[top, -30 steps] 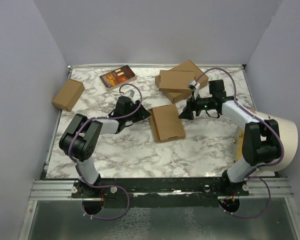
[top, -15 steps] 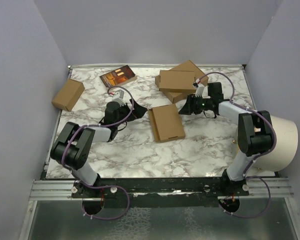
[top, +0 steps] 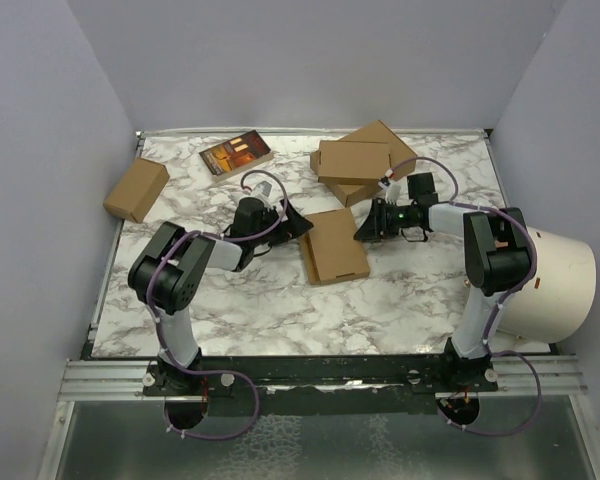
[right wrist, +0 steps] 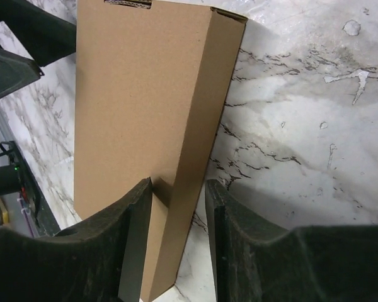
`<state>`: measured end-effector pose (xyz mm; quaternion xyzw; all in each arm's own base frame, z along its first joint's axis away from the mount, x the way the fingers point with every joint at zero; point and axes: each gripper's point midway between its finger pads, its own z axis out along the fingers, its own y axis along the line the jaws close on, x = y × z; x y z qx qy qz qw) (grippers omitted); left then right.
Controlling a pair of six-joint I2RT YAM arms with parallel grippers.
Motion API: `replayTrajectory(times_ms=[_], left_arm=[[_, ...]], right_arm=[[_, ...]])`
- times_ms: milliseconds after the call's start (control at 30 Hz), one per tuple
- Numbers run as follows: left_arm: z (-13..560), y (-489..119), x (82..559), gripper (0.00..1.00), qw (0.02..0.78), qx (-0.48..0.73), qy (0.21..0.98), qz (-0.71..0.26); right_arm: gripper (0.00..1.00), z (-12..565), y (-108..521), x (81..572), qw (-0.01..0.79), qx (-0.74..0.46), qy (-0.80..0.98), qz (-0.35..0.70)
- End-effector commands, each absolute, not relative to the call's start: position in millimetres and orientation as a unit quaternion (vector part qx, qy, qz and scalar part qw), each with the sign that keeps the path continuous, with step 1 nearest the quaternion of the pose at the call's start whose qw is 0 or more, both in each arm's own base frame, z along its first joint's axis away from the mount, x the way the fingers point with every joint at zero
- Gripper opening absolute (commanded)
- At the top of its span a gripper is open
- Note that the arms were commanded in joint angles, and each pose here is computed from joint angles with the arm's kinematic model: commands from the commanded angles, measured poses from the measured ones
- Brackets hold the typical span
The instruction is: Fold the paper box
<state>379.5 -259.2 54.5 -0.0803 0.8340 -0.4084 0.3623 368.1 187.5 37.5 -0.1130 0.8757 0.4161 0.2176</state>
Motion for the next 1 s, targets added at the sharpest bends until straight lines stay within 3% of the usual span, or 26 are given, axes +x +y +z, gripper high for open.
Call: replayTrajectory(times_ms=[0,100,300,567,967], left_arm=[[38.1,-272.7,377.3,0.85,0.330,-0.079,0.852,-0.399],[33.9,-277.0,377.4,0.79,0.324,-0.078,0.857,-0.392],[28.5,-279.6,375.6,0.56,0.314,-0.070,0.872,-0.369],[23.7,-281.3,374.2,0.39,0.316,-0.055,0.892,-0.317],[19.9,-290.1,371.8,0.11,0.319,-0.003,0.916,-0.244]], right_arm=[[0.38,42.9,192.4,374.7,0.225,-0.123,0.865,0.432],[0.36,42.1,192.0,374.9,0.225,-0.123,0.865,0.431],[0.33,38.9,193.2,373.8,0.223,-0.125,0.868,0.427],[0.26,33.5,197.9,370.4,0.217,-0.132,0.871,0.421],[0.25,30.4,208.8,363.7,0.208,-0.147,0.869,0.425]])
